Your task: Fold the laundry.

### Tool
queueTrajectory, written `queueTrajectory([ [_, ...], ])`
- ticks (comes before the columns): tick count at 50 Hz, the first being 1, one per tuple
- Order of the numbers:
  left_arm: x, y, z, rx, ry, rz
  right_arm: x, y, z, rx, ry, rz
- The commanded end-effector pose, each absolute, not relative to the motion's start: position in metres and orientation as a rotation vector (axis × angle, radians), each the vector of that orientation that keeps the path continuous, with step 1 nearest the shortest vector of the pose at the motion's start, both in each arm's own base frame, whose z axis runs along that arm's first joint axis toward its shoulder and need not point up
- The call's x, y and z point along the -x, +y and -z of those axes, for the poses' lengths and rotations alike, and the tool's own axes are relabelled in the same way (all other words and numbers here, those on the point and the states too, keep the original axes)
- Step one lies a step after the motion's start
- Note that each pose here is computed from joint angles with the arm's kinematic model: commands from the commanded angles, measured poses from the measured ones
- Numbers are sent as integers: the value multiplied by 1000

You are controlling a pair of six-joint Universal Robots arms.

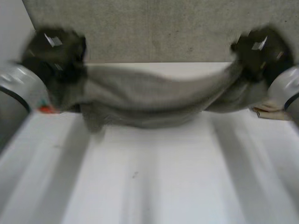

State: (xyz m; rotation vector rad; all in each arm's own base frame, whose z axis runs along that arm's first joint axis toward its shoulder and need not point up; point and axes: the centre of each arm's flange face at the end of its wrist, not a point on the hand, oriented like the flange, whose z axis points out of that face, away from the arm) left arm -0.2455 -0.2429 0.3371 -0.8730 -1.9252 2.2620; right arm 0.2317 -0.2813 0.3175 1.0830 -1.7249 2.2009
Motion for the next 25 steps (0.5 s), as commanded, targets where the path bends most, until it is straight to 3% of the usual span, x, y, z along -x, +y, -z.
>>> queueTrajectory([
  [1,222,-228,-412,785,-1891,-2343,-219,-275,-411,-1057,-1586,-2291],
  [8,215,-247,-395,804,-2121,-2131,-224,-290,-391,-1233,-1681,-2109],
  [17,232,-303,-310,872,-2301,-1890,-234,-328,-291,-1396,-1860,-1799],
  [20,243,-326,-290,870,-2252,-1949,-241,-348,-271,-1326,-1843,-1829],
  [25,262,-366,-308,765,-1936,-2304,-244,-390,-284,-1019,-1658,-2072],
])
